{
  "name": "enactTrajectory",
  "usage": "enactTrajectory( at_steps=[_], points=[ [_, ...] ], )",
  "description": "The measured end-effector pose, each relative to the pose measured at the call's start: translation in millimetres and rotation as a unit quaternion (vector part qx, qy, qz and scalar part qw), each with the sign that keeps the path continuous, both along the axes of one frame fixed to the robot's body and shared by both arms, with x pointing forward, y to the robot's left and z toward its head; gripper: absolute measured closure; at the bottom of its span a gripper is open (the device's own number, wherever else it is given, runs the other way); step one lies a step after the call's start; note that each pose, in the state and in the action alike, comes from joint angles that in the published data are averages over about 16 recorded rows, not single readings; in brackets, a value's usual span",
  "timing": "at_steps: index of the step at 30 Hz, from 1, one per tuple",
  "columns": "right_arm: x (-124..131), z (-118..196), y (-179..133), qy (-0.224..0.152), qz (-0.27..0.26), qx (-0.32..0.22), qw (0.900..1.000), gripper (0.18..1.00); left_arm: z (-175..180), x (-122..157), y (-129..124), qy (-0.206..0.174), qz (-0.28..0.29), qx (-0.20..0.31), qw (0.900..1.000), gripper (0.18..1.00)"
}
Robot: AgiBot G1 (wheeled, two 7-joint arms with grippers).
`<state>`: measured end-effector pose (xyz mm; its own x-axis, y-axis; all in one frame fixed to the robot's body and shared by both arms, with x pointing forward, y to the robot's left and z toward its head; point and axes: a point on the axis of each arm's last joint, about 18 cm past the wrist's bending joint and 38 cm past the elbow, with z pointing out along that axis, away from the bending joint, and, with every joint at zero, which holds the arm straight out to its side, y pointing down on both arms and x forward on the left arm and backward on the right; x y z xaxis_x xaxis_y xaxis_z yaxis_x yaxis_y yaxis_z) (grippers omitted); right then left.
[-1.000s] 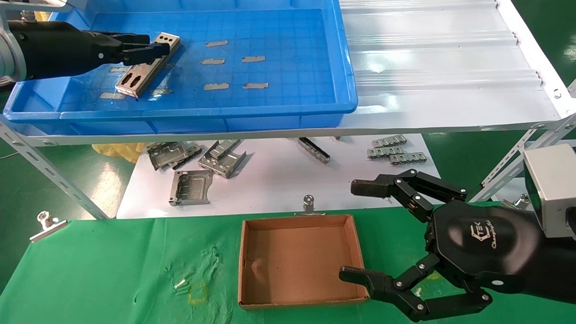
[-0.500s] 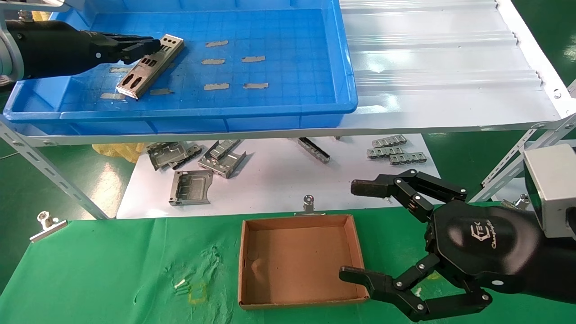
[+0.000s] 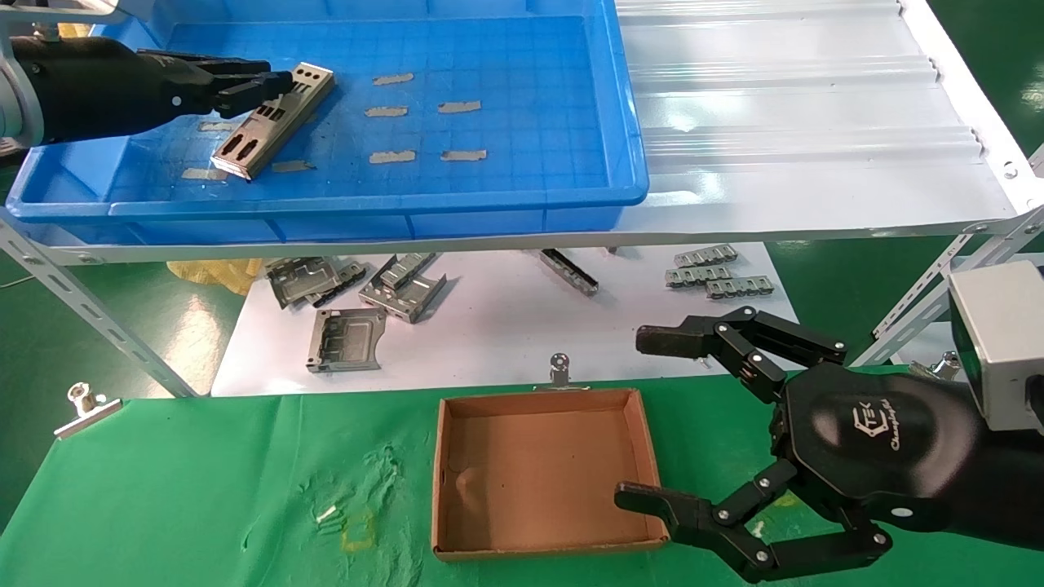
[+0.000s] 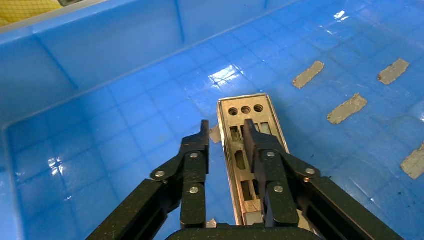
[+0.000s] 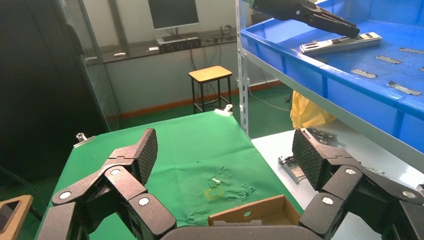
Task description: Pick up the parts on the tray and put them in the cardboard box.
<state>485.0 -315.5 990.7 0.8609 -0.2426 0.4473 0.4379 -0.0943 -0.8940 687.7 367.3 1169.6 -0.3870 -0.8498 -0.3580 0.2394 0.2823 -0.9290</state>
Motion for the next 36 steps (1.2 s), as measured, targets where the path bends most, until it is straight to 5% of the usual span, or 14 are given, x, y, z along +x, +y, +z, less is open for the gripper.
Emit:
enactTrajectory(
  at_steps=[28,36],
  points=[
    [0.0,0.0,0.0,0.000,0.000,0.000,1.000,0.178,-3.6,-9.0,-11.4,0.011,-0.042,0.008,0.9990,0.327],
    [0.0,0.0,0.0,0.000,0.000,0.000,1.000,0.178,-4.1,-8.3,-12.4,0.013,-0.042,0.009,0.9990,0.251]
  ],
)
